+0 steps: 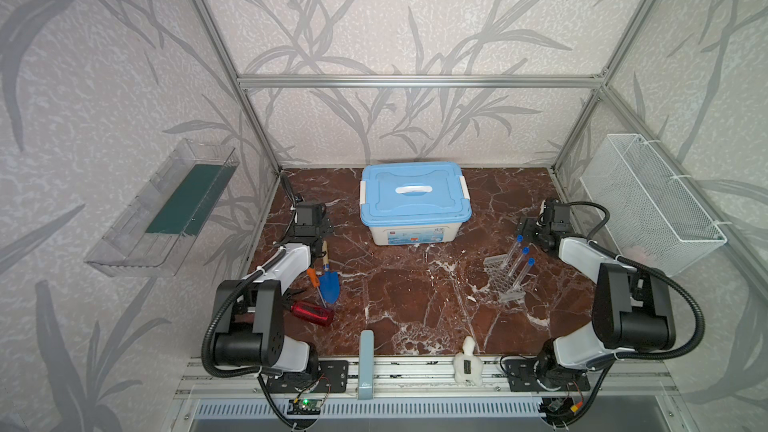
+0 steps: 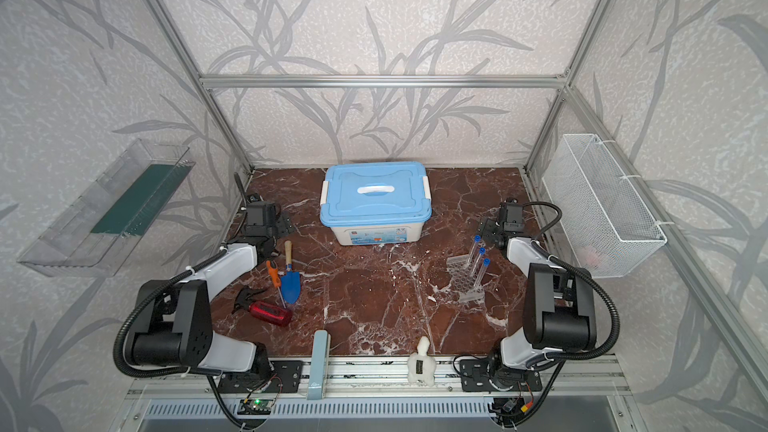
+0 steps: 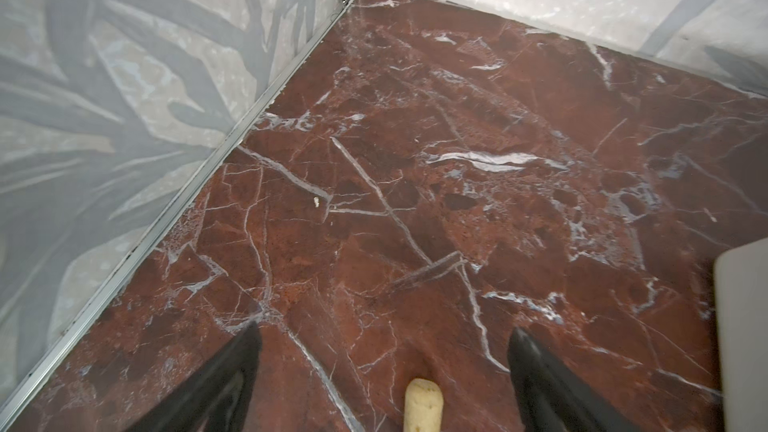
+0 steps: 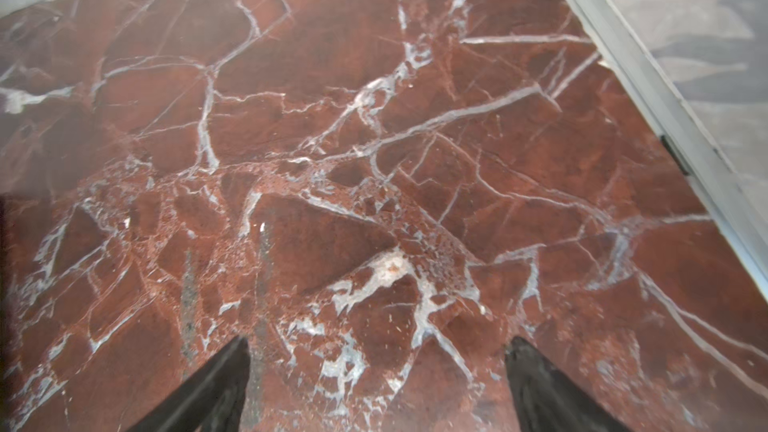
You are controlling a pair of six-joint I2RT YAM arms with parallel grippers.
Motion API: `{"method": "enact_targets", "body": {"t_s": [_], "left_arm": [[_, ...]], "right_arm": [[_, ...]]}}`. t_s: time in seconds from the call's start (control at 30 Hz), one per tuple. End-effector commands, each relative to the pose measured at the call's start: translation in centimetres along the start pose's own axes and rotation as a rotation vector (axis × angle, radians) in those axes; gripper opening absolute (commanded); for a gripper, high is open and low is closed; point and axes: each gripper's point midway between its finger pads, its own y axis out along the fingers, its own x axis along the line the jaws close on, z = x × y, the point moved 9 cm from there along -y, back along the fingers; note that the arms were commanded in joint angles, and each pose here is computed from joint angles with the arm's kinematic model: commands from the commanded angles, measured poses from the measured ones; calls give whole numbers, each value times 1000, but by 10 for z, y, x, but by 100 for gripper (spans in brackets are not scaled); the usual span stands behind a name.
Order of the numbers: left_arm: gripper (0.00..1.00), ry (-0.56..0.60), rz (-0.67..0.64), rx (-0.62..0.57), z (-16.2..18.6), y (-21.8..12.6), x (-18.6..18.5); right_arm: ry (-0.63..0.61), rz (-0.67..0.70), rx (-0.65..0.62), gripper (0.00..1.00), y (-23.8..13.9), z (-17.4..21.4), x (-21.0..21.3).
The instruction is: Organize the chemistry lab equipment
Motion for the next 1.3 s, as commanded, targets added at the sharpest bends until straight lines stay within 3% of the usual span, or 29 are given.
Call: {"method": "enact_targets", "body": {"t_s": [0.0,0.1,0.2,0.37,0.73,1.03,1.27], "left_arm": [[95,3,-58,-43,-6,6,8],[94,52,-39,-93,-5,7,10],[99,72,33,-173,3,9,12],[99,46,79,-175,19,19,15],[99,138,277,-238,33,12,3],[99,147,344,-333,49,9,4],[99,162,363,-308,49,8,2]], "right_arm": [[-23,-57,-118,97,-2,-7,4],[-54,-94,-137,98,4,-3,6],[-60,-121,-145,99,10,5,6],[-69,-152,-198,99,4,12,6],[-104,-207,-312,99,-13,23,6],[-147,-275,-360,99,-19,28,10],[-203,-320,-421,99,-26,33,17]]}}
